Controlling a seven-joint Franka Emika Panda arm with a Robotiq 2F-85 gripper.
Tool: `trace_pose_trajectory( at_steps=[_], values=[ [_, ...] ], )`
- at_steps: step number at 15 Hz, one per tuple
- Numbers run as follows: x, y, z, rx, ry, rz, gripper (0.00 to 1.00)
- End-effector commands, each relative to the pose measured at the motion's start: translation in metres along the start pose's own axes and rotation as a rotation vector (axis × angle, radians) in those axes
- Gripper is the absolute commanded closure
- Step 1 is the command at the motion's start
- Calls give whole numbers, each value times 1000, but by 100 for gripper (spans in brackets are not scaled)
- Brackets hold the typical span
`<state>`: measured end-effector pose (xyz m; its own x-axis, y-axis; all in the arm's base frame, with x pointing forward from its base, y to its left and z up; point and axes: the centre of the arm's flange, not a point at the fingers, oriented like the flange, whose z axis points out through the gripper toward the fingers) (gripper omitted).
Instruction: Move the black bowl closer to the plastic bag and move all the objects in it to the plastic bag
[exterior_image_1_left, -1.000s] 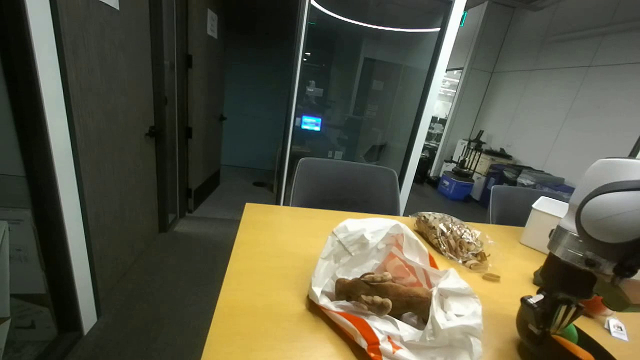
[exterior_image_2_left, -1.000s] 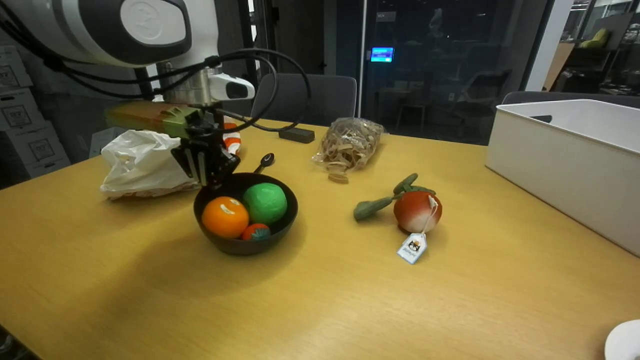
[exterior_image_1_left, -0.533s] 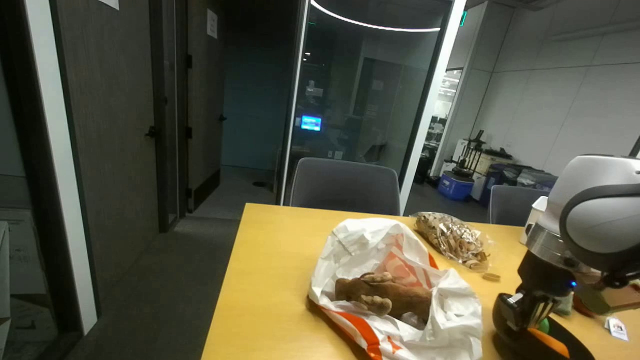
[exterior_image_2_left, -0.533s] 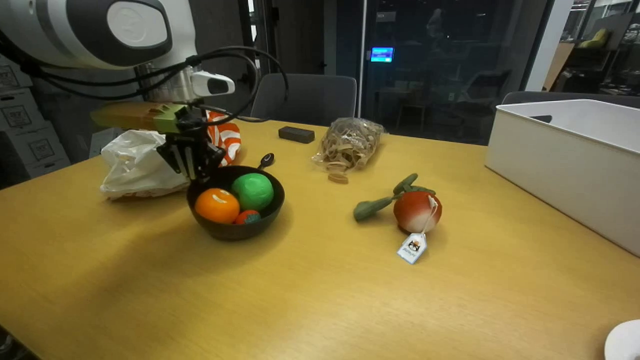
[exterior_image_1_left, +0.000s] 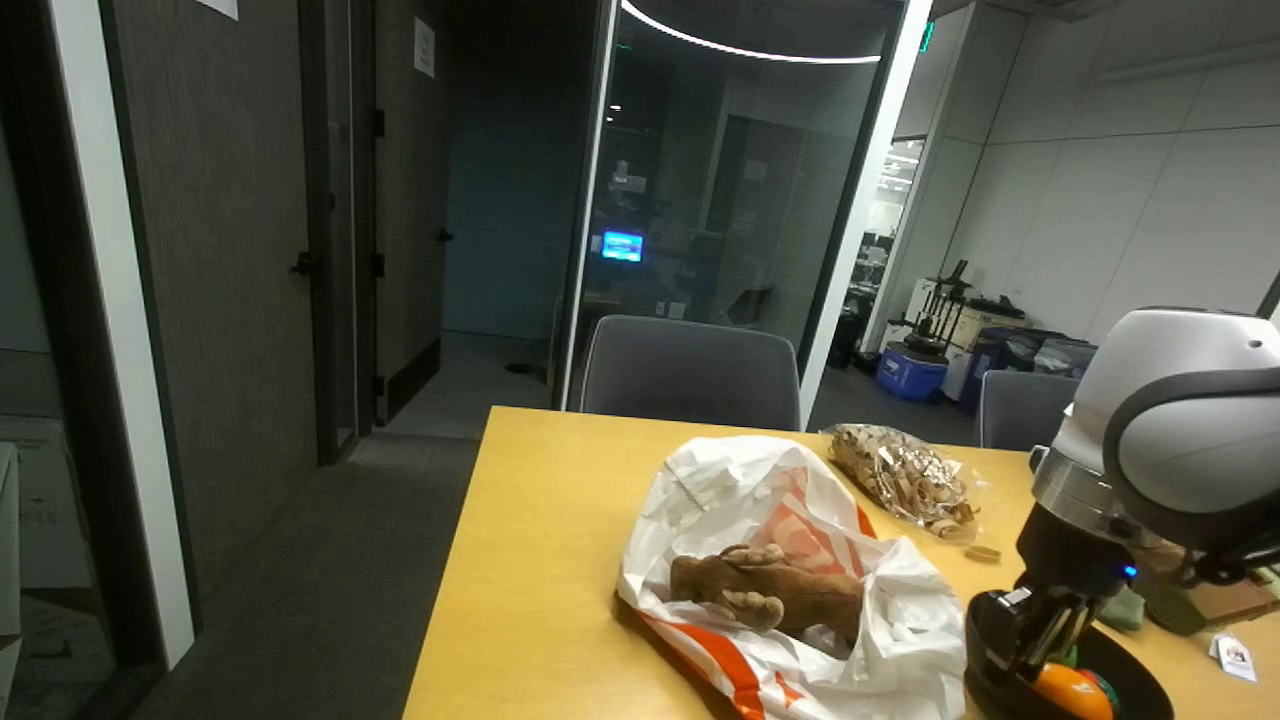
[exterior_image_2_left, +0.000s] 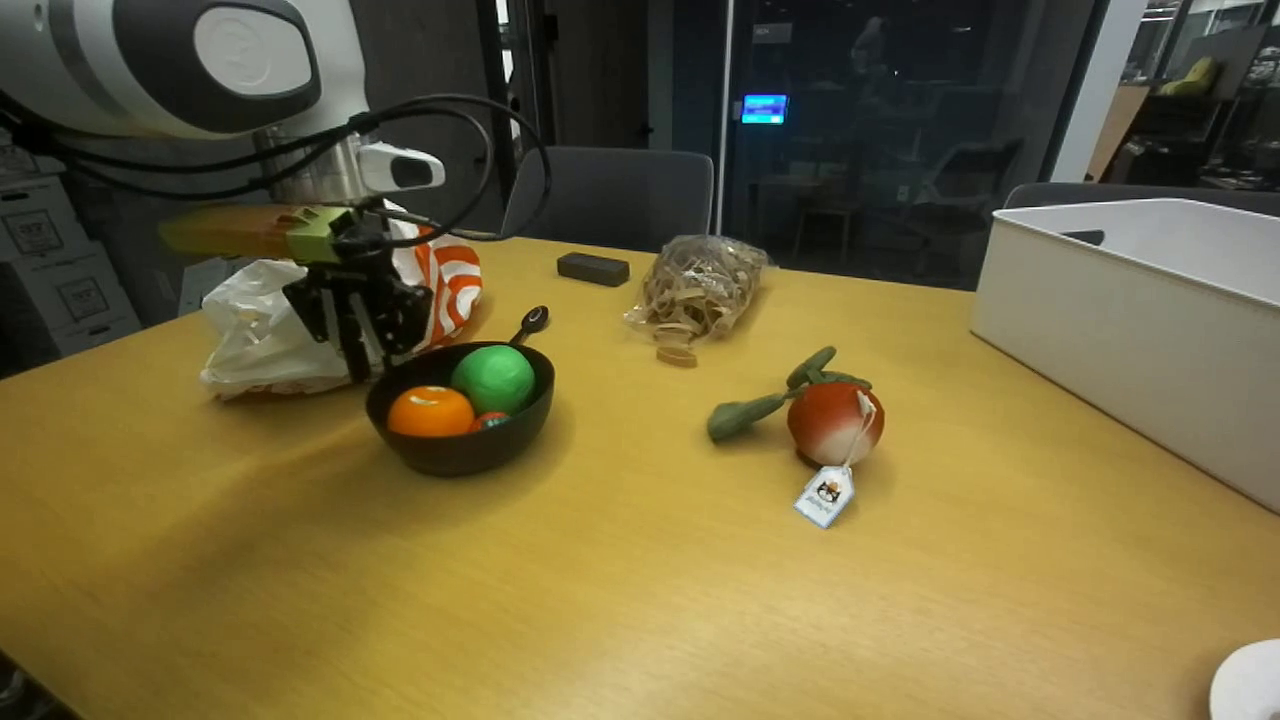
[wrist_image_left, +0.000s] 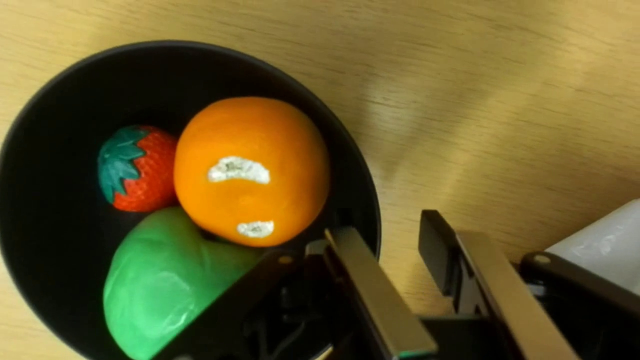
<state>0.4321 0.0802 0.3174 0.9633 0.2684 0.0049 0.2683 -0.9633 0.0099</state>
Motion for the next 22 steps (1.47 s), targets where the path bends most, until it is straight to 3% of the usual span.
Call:
trace_pose_trajectory(
  at_steps=[1,5,10,16,22],
  values=[
    [-3,10,-19,38,-13,40,27],
    [-15,35,-57,80,-14,147,1],
    [-24,57,-78,64,64,315,0],
    [-14,51,-51,19,150,431,0],
    [0,65,-14,-114,245,510,0]
  ],
)
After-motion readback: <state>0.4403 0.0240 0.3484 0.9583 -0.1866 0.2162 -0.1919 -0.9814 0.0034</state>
